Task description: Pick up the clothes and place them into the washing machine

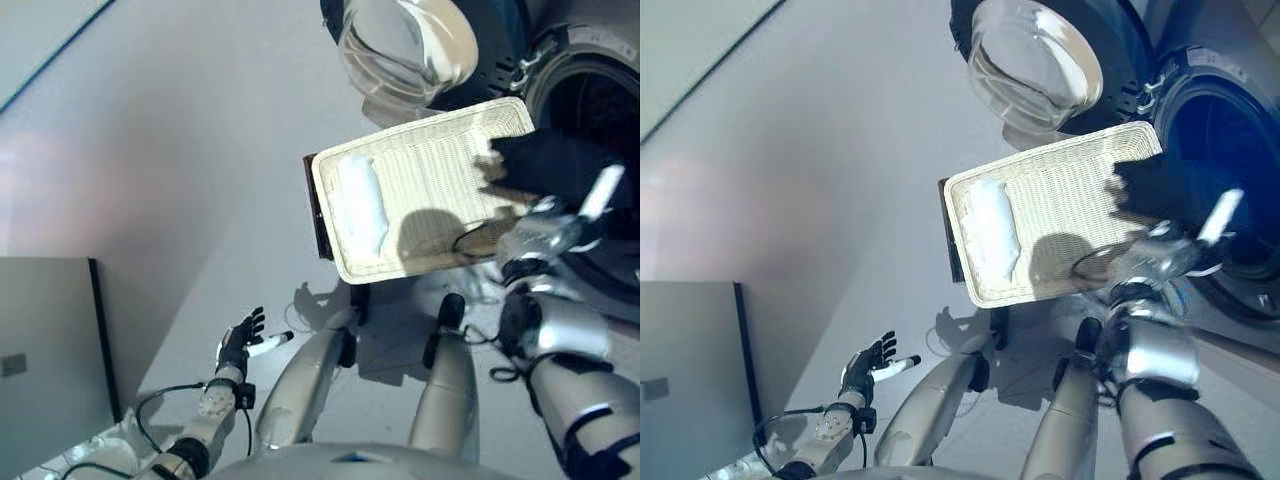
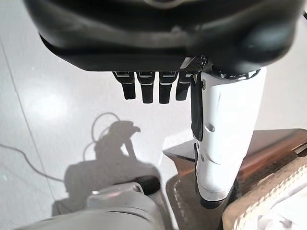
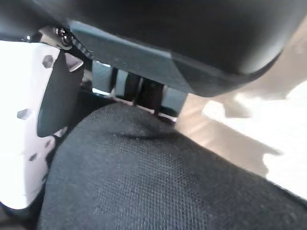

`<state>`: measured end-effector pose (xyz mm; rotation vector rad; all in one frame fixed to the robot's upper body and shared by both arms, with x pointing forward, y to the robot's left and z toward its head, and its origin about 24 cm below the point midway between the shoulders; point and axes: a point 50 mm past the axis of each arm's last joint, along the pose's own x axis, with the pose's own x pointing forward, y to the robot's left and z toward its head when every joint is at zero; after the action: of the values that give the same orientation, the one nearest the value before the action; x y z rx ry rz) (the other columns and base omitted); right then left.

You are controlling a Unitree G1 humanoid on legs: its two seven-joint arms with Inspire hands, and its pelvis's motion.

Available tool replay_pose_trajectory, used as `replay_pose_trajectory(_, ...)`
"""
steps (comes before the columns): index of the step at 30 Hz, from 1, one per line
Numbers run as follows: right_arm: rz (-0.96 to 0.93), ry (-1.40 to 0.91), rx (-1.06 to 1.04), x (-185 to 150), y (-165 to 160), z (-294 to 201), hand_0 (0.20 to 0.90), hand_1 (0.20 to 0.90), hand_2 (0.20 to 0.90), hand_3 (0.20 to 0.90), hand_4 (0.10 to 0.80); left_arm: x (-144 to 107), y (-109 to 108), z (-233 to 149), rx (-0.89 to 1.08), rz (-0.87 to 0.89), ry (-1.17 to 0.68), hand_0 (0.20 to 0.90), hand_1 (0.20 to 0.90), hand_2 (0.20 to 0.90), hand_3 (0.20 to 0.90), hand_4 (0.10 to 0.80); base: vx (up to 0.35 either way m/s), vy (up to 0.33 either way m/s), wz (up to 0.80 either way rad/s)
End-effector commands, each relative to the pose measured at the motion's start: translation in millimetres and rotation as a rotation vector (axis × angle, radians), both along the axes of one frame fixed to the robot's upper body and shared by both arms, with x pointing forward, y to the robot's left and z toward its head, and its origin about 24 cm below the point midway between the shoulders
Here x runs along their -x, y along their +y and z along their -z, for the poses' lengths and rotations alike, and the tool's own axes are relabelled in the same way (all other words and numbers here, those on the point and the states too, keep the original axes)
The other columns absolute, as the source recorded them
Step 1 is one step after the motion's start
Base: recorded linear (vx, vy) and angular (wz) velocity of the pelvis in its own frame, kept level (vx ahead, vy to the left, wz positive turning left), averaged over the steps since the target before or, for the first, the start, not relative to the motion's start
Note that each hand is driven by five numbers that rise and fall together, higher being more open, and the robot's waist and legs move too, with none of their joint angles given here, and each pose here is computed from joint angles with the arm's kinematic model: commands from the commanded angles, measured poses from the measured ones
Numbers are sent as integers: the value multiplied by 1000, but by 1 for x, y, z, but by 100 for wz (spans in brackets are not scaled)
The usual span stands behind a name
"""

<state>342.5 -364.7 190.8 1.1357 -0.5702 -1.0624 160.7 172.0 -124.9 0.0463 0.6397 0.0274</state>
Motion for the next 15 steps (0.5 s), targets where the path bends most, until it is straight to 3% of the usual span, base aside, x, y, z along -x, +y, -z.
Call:
replay_pose_trajectory(1, 147, -192, 407, 26, -12, -107, 755, 755, 755, 755, 696, -1, 25, -2, -38, -102, -24, 900, 900, 900, 900, 800, 18, 31, -30)
replay_pose_trajectory(2, 125, -179, 418, 22, -9, -107, 900, 900, 900, 900, 800, -1, 25, -2, -30, -112, -22, 900, 900, 900, 900, 800, 23, 21, -20)
replay_pose_trajectory(15, -122, 92, 258, -15, 22, 2, 900, 900, 900, 900, 800, 10, 9, 8, 30, -108, 44, 900, 900, 900, 900, 800, 9, 15, -12)
